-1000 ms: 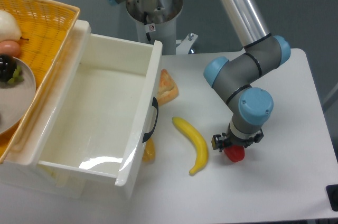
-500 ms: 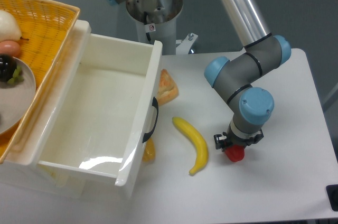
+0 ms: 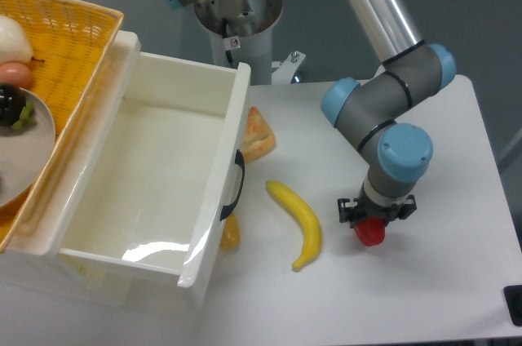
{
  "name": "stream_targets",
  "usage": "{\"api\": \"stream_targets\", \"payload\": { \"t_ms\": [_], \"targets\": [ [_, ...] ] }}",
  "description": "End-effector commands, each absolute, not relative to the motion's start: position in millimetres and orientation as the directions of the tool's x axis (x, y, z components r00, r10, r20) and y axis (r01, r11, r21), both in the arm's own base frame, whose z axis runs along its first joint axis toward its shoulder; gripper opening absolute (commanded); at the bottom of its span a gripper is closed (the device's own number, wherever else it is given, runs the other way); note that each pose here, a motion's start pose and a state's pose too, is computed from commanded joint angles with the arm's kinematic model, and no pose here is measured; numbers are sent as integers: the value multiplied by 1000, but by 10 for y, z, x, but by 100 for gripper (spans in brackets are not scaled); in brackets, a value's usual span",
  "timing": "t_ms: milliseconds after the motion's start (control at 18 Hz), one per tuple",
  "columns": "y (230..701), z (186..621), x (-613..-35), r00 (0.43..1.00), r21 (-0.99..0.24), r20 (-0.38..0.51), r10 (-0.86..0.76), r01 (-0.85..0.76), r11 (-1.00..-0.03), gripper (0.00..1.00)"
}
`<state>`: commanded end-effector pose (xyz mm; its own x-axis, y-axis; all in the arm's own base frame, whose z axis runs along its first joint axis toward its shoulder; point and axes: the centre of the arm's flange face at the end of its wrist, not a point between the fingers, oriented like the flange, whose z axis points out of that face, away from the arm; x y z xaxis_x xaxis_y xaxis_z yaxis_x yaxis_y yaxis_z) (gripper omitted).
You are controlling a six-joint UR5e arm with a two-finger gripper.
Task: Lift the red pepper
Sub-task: 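Lift the grasped red pepper up off the table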
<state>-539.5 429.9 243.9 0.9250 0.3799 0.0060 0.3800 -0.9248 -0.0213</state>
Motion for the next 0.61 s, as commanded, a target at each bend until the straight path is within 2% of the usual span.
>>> {"api": "stream_targets", "payload": {
  "t_ms": [278, 611],
  "targets": [
    [3969, 2823, -5634, 985, -19, 29, 168, 169, -985, 14],
    [3696, 3080, -5787, 996, -4, 25, -82, -82, -997, 13]
  ]
}}
